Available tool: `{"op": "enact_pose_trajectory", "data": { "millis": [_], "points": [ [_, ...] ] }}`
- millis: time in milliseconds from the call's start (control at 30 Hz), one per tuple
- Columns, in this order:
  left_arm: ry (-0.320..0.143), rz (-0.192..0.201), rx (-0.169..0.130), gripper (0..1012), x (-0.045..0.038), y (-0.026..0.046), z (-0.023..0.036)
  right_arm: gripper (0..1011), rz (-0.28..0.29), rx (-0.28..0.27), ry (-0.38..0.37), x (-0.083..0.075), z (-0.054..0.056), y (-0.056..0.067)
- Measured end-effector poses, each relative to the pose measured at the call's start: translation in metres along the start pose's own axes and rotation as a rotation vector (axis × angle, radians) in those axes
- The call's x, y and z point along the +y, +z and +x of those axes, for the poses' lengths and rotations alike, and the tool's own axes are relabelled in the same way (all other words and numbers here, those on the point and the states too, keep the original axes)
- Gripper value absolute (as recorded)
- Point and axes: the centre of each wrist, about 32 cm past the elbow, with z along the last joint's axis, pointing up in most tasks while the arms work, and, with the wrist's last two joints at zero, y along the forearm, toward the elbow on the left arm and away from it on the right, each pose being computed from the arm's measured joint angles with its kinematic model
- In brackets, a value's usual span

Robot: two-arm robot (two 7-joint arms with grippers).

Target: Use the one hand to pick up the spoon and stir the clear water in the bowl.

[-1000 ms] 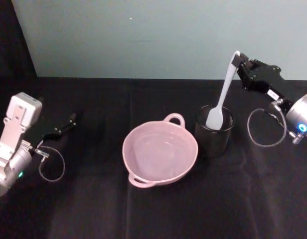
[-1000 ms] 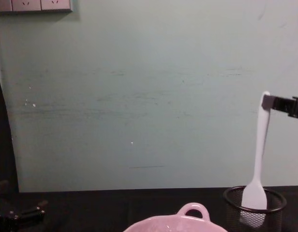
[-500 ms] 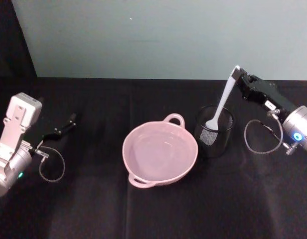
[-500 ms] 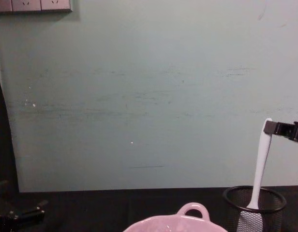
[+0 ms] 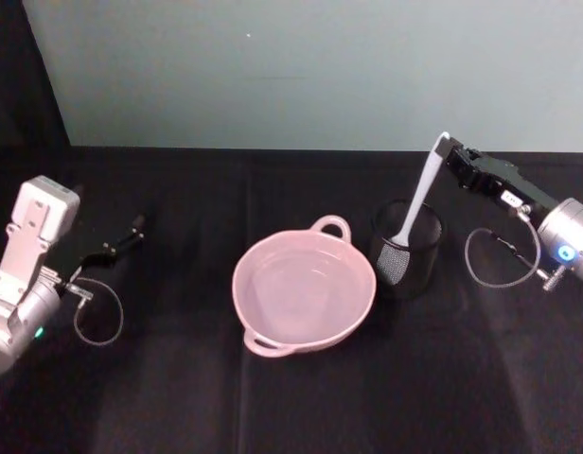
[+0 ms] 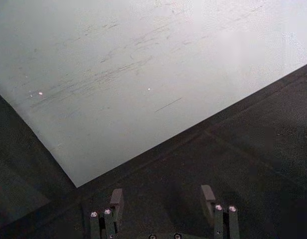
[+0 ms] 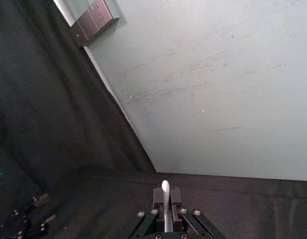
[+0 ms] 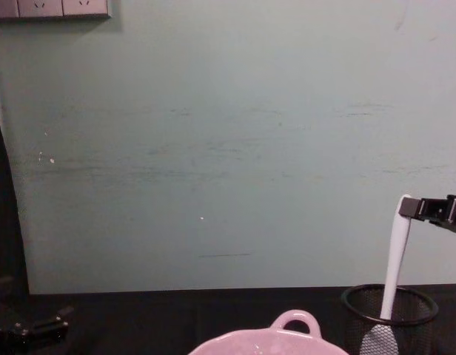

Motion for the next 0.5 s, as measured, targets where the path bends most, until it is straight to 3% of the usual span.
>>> {"op": "enact_pose_trajectory", "data": {
  "millis": [500],
  "points": [
    [0.000,0.000,0.000,1011,0.0000,0.0000,0.0000,85,-0.053,0.044,0.032,0.005,0.011,0.003]
  ]
}}
